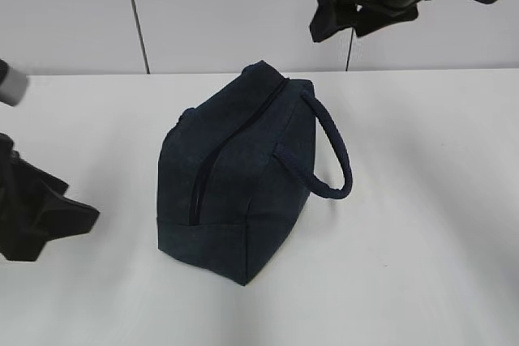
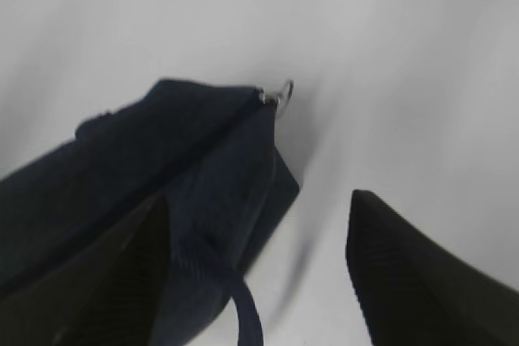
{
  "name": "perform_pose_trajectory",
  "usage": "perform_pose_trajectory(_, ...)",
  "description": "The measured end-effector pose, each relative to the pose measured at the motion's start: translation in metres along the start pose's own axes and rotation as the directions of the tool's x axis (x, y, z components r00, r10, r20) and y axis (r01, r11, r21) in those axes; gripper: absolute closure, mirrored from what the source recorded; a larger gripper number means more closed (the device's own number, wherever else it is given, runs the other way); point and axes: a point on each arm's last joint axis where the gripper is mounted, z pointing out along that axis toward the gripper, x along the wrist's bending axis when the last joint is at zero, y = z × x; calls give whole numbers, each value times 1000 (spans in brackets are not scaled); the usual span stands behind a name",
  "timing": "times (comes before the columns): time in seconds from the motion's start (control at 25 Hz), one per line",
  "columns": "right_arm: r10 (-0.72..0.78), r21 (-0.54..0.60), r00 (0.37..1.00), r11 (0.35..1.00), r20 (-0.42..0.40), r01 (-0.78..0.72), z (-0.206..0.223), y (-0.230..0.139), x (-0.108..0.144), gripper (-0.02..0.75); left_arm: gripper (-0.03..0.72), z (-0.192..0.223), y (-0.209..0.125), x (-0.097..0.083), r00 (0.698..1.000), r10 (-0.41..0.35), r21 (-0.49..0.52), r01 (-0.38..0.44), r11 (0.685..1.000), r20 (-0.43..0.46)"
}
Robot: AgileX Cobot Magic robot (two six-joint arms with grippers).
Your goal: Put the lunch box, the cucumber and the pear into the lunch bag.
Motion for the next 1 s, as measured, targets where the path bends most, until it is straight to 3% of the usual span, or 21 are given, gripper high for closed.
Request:
perform_pose_trajectory(0.16, 20, 73, 998, 997, 61, -25, -28, -43, 2, 220, 309, -38, -4, -6, 994, -33, -46, 29, 999, -100)
perform_pose_trajectory(0.36, 2, 123, 990, 992, 143, -19, -74, -120, 7, 220, 311, -76, -15, -20, 988, -88, -118, 73, 990, -125)
perform_pose_trajectory(0.76, -2, 64, 984, 998, 176, -10, -148, -238, 25, 221, 314, -137, -62, -46, 966, -142, -189, 101, 977, -216)
perform_pose_trajectory(1.0, 33, 38, 974, 998, 222, -42, -172, -292, 28, 221, 339, -153, -91, -50, 941, -172, -145, 135, 980, -291)
